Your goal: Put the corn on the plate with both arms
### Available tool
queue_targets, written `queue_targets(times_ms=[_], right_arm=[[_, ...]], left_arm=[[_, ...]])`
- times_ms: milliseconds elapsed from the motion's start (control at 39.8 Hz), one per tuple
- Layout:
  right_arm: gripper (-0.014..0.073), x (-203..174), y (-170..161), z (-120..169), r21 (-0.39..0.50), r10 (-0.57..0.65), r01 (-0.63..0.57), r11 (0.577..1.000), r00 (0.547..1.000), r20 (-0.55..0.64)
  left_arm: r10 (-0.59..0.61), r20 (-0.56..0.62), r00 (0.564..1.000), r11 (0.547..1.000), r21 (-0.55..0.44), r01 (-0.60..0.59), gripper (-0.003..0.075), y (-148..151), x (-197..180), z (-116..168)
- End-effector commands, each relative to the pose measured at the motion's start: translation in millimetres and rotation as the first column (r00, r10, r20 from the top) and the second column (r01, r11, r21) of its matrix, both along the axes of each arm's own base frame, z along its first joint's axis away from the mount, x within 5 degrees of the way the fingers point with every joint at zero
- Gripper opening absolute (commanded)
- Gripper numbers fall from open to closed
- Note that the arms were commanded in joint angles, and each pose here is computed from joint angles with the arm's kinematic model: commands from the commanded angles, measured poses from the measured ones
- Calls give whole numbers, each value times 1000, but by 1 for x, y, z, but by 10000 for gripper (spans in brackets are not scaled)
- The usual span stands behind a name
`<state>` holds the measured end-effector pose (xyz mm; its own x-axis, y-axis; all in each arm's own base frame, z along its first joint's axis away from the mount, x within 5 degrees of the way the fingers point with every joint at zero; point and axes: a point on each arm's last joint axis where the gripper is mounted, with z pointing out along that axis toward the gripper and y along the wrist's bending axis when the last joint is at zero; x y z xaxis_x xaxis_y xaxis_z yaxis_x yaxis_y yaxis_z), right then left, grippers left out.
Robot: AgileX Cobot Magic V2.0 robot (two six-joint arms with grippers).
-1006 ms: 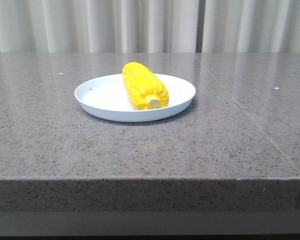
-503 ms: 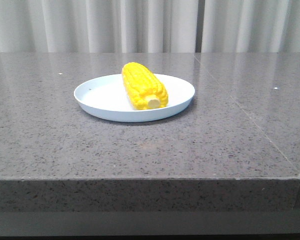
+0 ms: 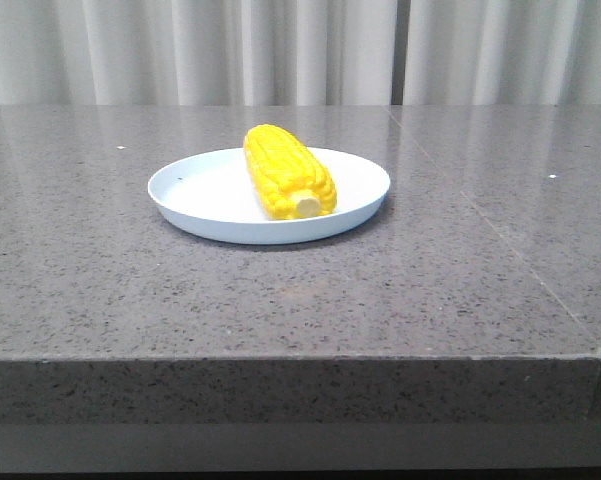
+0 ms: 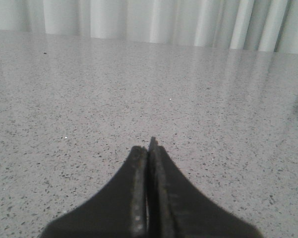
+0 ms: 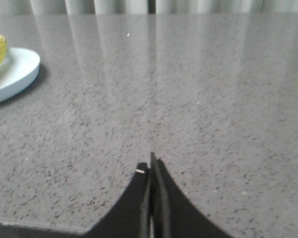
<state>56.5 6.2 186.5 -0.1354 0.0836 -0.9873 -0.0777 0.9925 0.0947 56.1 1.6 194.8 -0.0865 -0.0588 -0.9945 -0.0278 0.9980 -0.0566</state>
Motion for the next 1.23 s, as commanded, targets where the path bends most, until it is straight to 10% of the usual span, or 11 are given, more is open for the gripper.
queue_targets(times_ms=[0, 1207], right_arm=[[-64, -2, -2, 13, -2, -37, 37, 999, 995, 95], [-64, -2, -2, 11, -4, -37, 37, 999, 997, 64]], left_arm=[[-4, 88, 996, 1000, -6, 4, -20, 0, 0, 2], [-4, 87, 996, 1000, -6, 4, -20, 0, 0, 2]])
